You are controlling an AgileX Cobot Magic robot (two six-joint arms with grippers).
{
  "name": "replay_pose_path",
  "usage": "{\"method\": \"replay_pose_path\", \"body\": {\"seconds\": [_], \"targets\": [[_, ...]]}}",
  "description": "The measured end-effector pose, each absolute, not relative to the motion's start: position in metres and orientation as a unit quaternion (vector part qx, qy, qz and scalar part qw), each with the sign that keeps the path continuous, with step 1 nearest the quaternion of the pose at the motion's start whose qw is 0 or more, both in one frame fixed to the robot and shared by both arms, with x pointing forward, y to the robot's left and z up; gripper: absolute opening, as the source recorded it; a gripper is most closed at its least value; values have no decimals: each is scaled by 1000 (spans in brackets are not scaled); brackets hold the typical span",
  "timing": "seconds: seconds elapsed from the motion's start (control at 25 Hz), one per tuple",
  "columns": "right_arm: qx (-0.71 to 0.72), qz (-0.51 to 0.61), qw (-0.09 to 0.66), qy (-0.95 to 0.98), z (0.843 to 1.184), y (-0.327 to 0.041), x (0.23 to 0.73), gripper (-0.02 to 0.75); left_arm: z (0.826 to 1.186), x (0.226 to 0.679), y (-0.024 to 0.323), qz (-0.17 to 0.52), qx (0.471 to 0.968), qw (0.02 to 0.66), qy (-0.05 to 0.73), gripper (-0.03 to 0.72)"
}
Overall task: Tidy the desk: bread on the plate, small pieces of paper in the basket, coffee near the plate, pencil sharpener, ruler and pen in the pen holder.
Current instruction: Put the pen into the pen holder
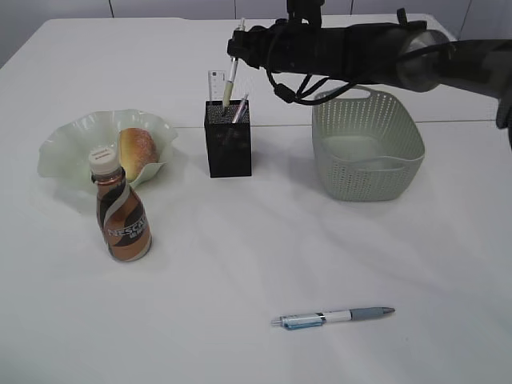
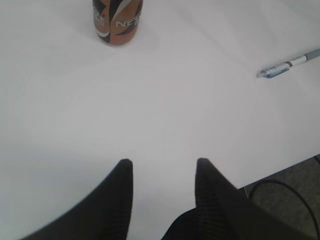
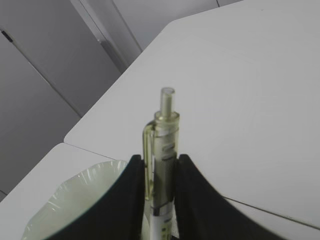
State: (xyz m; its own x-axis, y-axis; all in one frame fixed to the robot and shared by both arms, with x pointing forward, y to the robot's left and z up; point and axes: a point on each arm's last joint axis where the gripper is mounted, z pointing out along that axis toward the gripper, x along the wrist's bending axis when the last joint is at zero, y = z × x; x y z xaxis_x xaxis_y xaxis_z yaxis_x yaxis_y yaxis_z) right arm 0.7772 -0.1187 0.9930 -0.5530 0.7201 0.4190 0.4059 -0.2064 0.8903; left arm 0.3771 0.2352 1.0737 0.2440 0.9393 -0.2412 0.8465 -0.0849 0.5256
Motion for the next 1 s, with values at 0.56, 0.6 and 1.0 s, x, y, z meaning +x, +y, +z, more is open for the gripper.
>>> {"method": "replay_pose_path", "body": {"seconds": [0.56, 0.6, 1.0], "targets": [[430, 629, 115, 637, 973, -114, 778, 174, 1074, 377, 235, 78, 732, 293, 610, 307], [429, 629, 114, 638, 973, -114, 778, 196, 1074, 377, 235, 78, 732, 293, 610, 307], [427, 634, 105, 636, 975, -114, 776, 351, 1073, 377, 235, 76, 733, 291, 610, 307]]}}
